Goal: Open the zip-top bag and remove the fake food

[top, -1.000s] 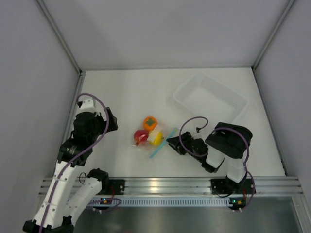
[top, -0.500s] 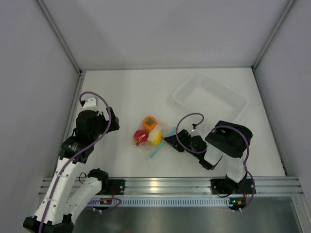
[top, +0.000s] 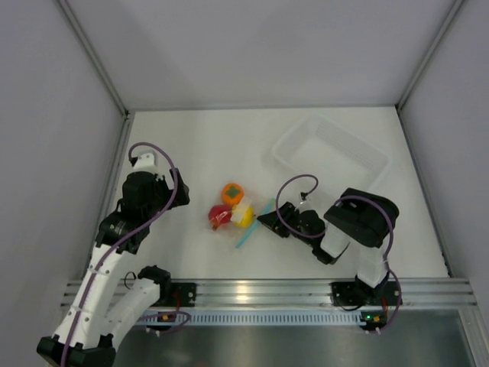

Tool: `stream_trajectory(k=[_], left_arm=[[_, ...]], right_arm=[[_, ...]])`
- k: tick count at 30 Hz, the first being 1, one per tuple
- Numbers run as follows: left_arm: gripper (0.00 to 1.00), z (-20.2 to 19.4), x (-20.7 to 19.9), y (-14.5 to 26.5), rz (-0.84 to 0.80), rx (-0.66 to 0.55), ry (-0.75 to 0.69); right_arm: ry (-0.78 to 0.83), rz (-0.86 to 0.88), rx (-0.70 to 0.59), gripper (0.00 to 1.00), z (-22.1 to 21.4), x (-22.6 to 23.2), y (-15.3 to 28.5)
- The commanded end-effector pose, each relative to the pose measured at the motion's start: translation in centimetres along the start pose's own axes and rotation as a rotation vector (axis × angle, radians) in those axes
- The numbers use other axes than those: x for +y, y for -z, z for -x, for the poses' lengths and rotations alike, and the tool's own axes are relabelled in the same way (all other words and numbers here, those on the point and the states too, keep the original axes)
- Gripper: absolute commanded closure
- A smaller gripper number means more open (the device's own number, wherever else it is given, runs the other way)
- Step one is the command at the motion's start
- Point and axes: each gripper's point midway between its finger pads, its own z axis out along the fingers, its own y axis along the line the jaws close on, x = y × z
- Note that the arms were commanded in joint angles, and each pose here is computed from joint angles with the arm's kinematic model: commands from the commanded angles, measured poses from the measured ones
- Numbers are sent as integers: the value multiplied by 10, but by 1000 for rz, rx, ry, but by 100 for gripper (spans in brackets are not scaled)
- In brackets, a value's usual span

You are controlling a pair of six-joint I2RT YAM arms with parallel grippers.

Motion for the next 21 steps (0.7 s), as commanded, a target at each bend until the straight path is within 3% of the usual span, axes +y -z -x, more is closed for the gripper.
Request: stream_trajectory(k=[1, 10, 21], left_arm=[[1, 14, -7, 0, -32, -59, -3], [2, 15, -7, 1, -33, -64, 0], [1, 14, -8, 1, -40, -61, -2]], right_arm=[[22, 394, -106, 57, 32, 100, 15], [32, 431, -116, 52, 41, 111, 23], [8, 396, -89, 55, 38, 97, 0]])
